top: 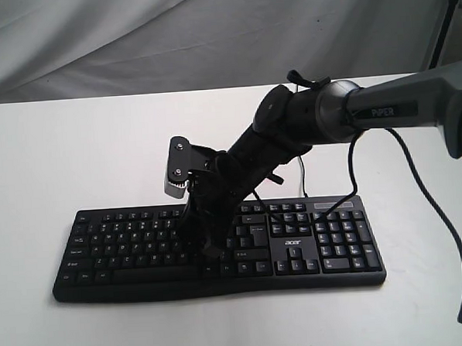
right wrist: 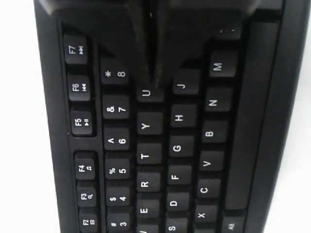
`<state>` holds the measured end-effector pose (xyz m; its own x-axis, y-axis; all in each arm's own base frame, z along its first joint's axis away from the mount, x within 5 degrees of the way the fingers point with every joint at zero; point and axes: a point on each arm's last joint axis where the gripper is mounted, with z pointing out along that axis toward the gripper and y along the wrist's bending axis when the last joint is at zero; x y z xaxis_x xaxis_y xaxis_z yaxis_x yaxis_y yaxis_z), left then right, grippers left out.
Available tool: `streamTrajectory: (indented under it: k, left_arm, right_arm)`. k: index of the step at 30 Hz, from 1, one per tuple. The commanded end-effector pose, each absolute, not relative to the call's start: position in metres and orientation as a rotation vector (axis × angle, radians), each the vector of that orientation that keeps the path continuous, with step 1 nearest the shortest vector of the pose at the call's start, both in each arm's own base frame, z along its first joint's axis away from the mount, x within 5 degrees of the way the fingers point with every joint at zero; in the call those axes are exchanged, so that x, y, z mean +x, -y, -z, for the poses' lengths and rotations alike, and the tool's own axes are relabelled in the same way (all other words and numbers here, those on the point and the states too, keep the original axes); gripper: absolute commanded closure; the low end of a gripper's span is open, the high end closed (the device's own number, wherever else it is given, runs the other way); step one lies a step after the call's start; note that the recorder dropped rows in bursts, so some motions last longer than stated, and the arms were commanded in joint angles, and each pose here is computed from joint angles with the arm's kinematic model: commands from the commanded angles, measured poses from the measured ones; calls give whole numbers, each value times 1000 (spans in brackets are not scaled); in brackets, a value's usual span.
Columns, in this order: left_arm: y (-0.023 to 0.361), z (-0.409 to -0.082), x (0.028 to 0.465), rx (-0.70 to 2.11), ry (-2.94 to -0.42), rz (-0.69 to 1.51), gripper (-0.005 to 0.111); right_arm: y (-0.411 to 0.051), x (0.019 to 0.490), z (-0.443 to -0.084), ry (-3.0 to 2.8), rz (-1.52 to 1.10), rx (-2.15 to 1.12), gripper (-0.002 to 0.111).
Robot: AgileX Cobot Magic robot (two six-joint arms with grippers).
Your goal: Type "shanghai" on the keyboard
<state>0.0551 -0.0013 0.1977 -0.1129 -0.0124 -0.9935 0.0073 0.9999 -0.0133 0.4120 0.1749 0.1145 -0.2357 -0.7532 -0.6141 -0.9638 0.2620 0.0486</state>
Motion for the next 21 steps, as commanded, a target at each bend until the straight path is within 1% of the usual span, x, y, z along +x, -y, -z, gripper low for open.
streamTrajectory:
  k: [1, 10, 21]
  left_arm:
    - [2, -198, 55, -4, -1685, 24, 106]
    - [2, -198, 55, -4, -1685, 24, 106]
    - [2, -198, 55, -4, -1685, 24, 106]
  right_arm:
    - [-176, 410, -114, -2053, -583, -1569, 108]
    - [-175, 410, -102, -2072, -583, -1593, 108]
    - [-175, 408, -134, -2026, -578, -1580, 108]
